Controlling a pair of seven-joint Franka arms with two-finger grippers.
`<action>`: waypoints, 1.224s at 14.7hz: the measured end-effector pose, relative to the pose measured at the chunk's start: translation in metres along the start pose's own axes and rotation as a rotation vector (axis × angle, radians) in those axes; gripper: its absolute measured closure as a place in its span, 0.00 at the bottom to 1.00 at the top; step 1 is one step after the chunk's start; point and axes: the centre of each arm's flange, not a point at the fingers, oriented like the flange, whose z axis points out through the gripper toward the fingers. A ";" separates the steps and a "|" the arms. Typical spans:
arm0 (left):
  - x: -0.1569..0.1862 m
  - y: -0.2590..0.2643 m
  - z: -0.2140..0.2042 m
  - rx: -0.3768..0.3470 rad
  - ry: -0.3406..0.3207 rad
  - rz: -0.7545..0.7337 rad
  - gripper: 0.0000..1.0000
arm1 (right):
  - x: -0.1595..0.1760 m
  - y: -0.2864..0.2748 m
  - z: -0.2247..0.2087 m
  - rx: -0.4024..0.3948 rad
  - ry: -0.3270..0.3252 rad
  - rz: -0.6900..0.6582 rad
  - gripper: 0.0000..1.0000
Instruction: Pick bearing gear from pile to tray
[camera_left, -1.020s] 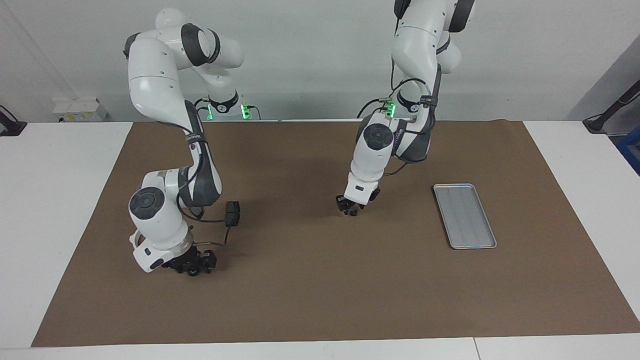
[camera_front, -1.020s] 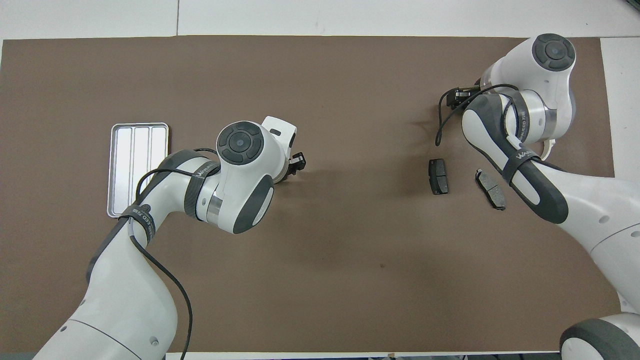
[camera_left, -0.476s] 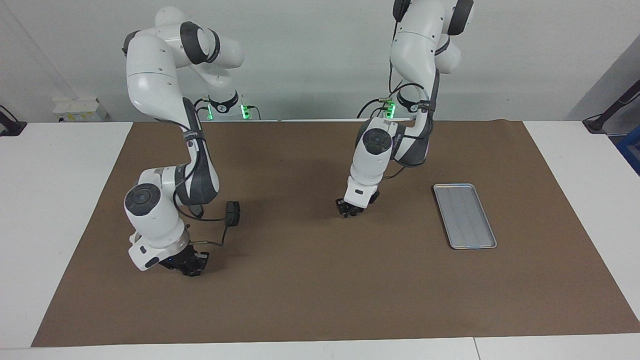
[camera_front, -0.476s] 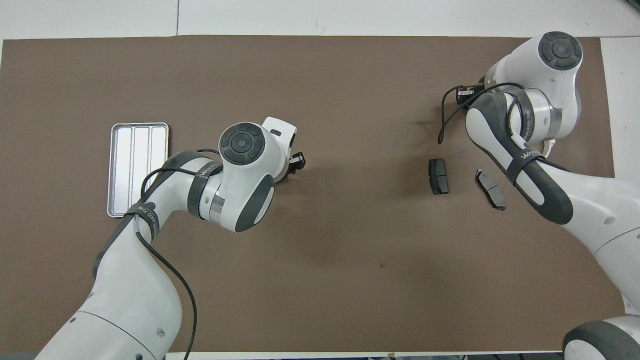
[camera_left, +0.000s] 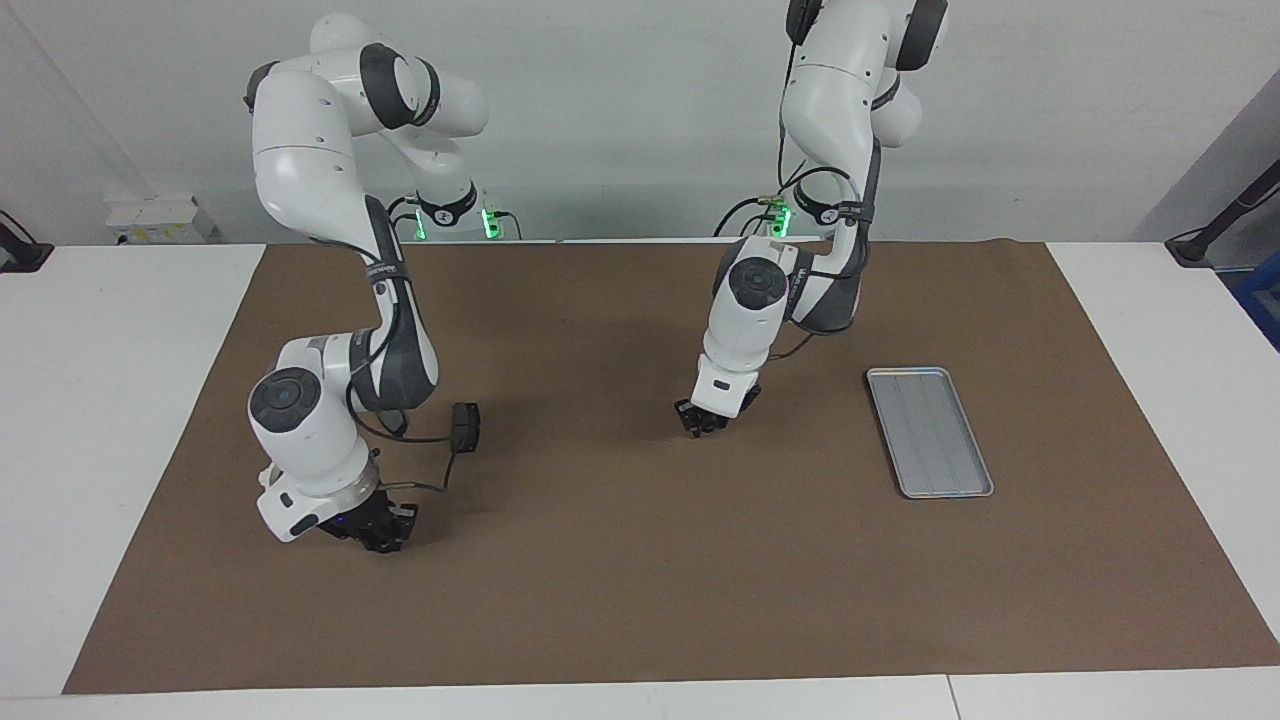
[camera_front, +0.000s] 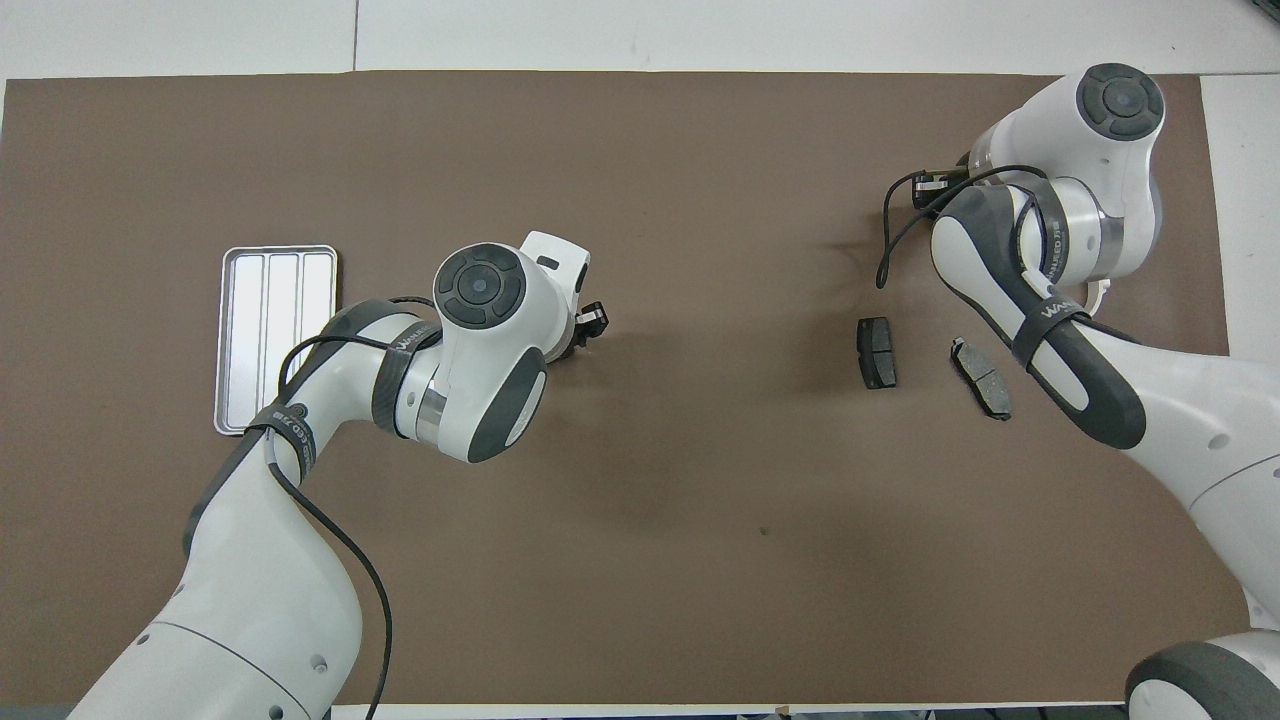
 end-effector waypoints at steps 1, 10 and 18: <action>0.000 0.000 0.000 0.000 0.000 0.000 0.50 | 0.000 0.000 0.000 -0.001 -0.002 0.000 0.64; -0.003 0.000 0.003 0.003 -0.005 0.002 0.51 | -0.008 -0.006 -0.110 -0.063 -0.118 -0.013 0.64; 0.008 -0.008 -0.011 0.063 -0.051 -0.036 0.76 | -0.020 -0.008 -0.159 -0.084 -0.131 -0.021 0.64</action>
